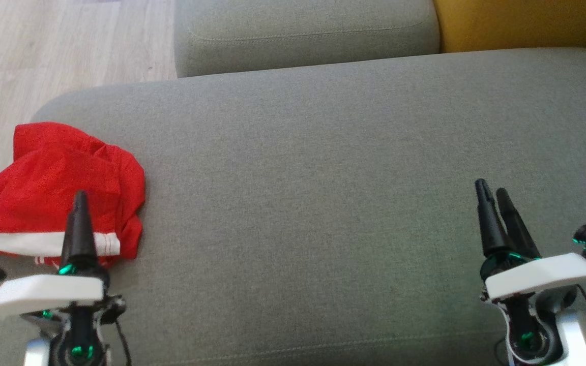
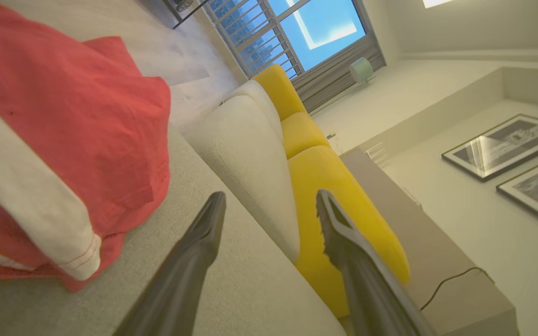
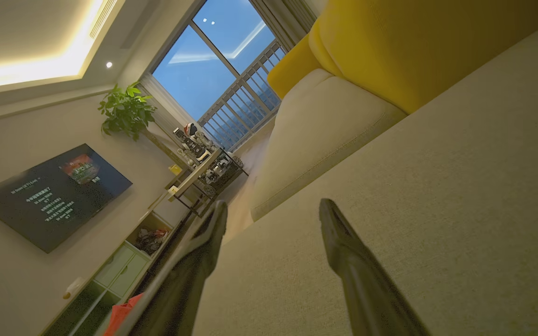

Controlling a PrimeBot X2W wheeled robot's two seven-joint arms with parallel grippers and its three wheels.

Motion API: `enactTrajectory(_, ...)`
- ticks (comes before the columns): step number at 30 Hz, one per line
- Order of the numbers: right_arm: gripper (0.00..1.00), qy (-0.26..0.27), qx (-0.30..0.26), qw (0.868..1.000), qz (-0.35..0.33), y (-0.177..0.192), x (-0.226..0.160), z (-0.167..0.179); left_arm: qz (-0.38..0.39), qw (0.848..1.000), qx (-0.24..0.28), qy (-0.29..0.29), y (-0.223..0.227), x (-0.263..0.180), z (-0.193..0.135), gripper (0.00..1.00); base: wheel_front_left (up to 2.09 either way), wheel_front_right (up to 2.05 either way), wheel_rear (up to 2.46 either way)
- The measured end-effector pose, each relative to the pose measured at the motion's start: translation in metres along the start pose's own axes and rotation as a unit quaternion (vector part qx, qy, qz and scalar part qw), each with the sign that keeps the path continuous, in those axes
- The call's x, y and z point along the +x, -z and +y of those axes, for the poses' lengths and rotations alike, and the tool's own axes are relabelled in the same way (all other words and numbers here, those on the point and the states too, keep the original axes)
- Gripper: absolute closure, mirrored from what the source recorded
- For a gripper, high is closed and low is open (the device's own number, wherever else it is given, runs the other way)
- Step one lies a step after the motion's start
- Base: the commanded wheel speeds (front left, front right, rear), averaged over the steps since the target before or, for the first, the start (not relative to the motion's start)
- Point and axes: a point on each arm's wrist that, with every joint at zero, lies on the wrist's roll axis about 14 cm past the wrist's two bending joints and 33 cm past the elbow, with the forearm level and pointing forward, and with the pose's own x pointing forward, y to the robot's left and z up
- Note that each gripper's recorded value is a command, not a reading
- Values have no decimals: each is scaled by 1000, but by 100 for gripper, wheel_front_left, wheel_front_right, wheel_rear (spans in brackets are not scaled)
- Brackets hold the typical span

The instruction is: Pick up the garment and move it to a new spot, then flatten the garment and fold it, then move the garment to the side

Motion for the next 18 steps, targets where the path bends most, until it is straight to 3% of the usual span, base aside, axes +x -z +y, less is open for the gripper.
enactTrajectory(8,0,-18,-63,998,-9,-3,0,11,9,993,109,32,14,0,-24,0,0,0,0)
enactTrajectory(18,0,-39,-139,990,-8,1,-1,22,29,969,241,38,33,-5,-30,0,0,0,0)
